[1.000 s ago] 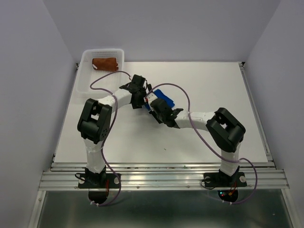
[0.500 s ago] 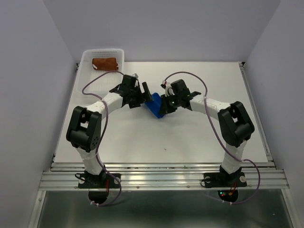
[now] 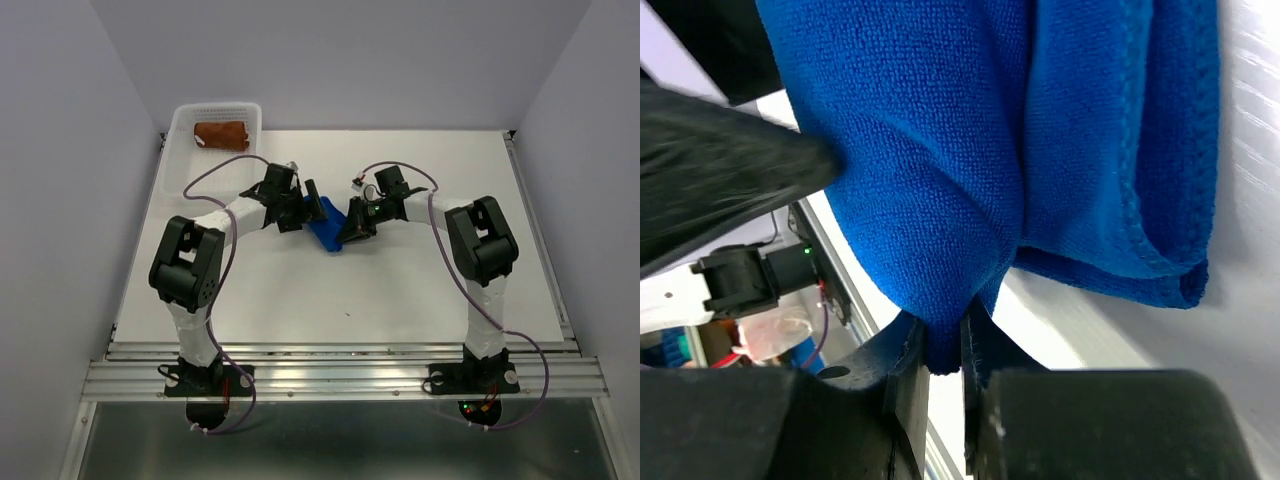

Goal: Roll the towels
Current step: Roll the towel

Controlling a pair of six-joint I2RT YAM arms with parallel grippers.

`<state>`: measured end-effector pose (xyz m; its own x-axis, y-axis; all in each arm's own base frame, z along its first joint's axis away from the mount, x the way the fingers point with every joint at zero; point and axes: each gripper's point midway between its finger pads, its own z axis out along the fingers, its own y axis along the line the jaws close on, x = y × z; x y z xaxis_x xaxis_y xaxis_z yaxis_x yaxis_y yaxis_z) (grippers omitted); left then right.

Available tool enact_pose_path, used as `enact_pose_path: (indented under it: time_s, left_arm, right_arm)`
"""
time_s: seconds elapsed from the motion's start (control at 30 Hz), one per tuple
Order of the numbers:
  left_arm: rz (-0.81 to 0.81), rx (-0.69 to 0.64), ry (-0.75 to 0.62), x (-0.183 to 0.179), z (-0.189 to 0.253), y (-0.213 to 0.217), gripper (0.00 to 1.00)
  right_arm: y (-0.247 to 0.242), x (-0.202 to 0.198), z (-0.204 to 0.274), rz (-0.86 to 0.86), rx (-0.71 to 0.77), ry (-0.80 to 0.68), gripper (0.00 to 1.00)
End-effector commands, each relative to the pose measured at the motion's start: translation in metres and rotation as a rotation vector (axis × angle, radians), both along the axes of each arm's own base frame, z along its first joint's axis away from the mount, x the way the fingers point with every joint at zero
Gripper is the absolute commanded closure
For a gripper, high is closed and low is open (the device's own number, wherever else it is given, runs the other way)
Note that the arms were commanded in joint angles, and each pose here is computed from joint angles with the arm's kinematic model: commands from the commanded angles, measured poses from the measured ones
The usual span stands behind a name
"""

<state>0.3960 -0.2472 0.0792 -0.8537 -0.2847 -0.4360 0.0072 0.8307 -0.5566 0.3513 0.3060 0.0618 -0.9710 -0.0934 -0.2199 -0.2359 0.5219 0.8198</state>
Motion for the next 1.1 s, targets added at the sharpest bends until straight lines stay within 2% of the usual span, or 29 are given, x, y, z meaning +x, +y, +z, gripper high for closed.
enact_pose_path:
  time_s: [0.0,0.1,0.13,0.17,0.2,0.27,0.3,0.37,0.53,0.67,0.77,0.93,1.07]
  left_arm:
    - [0.022,-0.012,-0.044,0.020,0.007,-0.008,0.08]
    - [0.063,0.020,-0.024,0.027,-0.003,-0.005,0.24]
    - [0.083,0.031,-0.016,0.031,-0.006,-0.003,0.33]
    - [0.094,0.035,-0.013,0.032,-0.007,-0.002,0.35]
    - [0.099,0.040,-0.008,0.033,-0.008,-0.002,0.37]
    - [0.112,0.052,0.001,0.034,-0.010,-0.002,0.41]
    - [0.114,0.053,0.002,0.035,-0.011,-0.002,0.42]
    - [0.109,0.064,0.011,0.033,-0.011,-0.004,0.42]
    - [0.125,0.124,0.064,0.031,-0.014,-0.004,0.45]
    - [0.090,0.126,0.140,0.017,-0.016,-0.011,0.46]
    - [0.090,0.123,0.166,0.011,-0.014,-0.014,0.46]
    - [0.098,0.117,0.207,0.006,-0.014,-0.017,0.46]
    - [0.096,0.121,0.235,0.002,-0.016,-0.018,0.46]
  right_arm:
    - [-0.001,0.009,0.006,-0.028,0.025,0.052,0.92]
    - [-0.002,0.011,0.008,-0.024,0.021,0.024,0.82]
    - [-0.003,0.012,0.012,-0.028,0.013,-0.001,0.77]
    - [-0.006,0.012,0.014,-0.015,-0.001,-0.040,0.63]
    - [-0.008,0.013,0.016,-0.009,-0.017,-0.072,0.63]
    - [-0.019,0.017,0.026,-0.008,-0.082,-0.184,0.52]
    - [-0.020,0.017,0.030,-0.007,-0.109,-0.228,0.40]
    - [-0.031,0.017,0.047,0.000,-0.168,-0.381,0.30]
    - [-0.023,0.006,0.080,0.003,-0.258,-0.672,0.22]
    - [-0.022,0.015,0.082,-0.016,-0.450,-0.898,0.22]
    - [-0.002,0.019,0.080,-0.012,-0.544,-1.062,0.21]
    - [0.007,0.037,0.072,-0.074,-0.588,-1.186,0.21]
    - [0.015,0.037,0.053,-0.023,-0.612,-1.236,0.20]
